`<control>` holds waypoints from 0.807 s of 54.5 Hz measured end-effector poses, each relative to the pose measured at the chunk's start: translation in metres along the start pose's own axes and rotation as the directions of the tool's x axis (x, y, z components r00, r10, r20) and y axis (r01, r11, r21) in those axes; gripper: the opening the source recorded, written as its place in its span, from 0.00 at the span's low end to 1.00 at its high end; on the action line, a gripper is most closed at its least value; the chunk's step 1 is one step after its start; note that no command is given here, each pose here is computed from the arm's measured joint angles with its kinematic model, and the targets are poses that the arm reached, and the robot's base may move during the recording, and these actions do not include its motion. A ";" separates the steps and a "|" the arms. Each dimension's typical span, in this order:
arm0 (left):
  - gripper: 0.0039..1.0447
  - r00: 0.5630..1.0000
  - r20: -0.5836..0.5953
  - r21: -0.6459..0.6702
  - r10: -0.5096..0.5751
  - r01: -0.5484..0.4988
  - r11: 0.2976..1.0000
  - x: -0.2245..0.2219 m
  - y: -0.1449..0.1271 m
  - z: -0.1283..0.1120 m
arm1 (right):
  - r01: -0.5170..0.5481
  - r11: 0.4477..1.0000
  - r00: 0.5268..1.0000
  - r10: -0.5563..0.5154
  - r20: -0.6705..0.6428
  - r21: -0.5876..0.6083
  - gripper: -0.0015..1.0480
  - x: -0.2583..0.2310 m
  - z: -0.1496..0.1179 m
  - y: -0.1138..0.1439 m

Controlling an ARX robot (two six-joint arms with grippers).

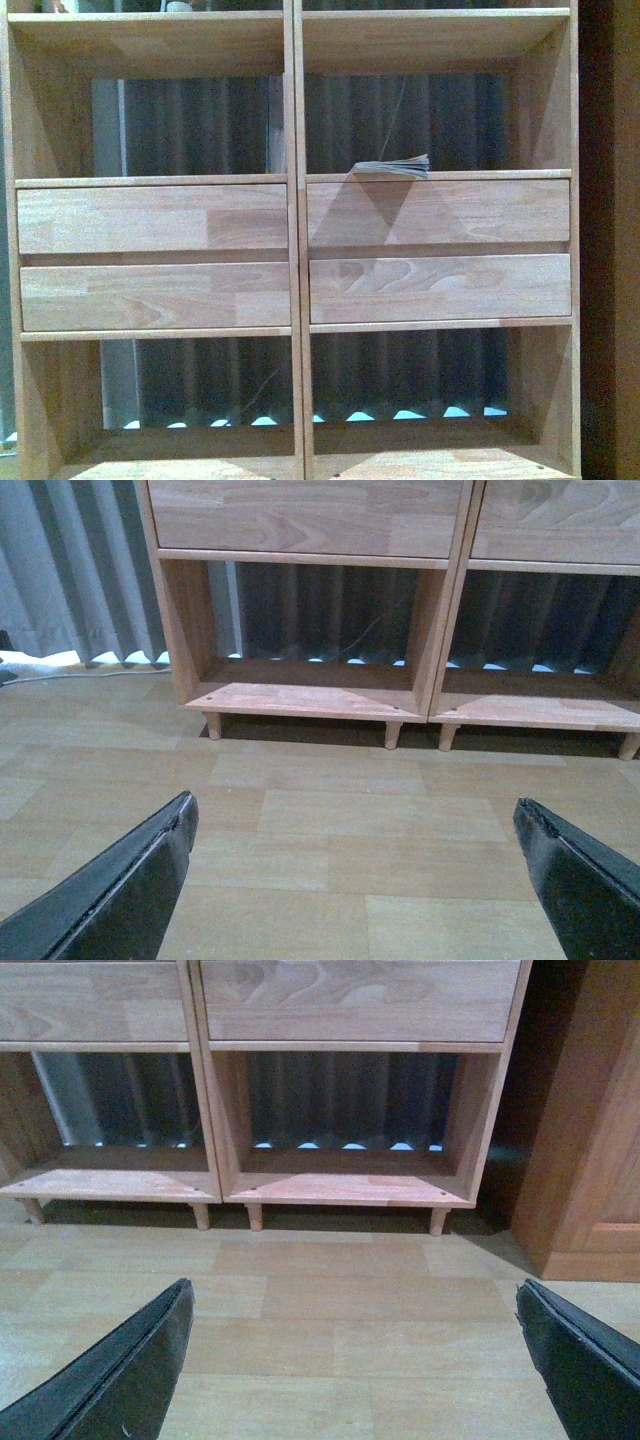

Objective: Organize books on shelf

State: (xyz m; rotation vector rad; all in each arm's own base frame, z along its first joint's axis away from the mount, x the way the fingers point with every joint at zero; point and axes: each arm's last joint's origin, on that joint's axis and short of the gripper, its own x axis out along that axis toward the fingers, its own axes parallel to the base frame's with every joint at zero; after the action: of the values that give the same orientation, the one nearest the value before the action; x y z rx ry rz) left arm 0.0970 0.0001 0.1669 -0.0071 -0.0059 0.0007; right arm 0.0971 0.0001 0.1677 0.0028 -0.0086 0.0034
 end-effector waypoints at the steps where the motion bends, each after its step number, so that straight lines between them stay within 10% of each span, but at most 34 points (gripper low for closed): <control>1: 0.93 1.000 0.000 0.000 0.000 0.000 1.000 0.000 0.000 0.000 | 0.000 1.000 1.000 0.000 0.000 0.000 0.93 0.000 0.000 0.000; 44: 0.93 1.000 0.000 0.000 0.000 0.000 1.000 0.000 0.000 0.000 | 0.000 1.000 1.000 0.000 0.000 0.000 0.93 0.000 0.000 0.000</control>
State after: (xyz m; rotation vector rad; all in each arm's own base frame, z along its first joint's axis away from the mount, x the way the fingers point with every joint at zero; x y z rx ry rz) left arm 0.0970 0.0001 0.1669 -0.0071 -0.0059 0.0011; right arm 0.0971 0.0001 0.1677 0.0028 -0.0086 0.0031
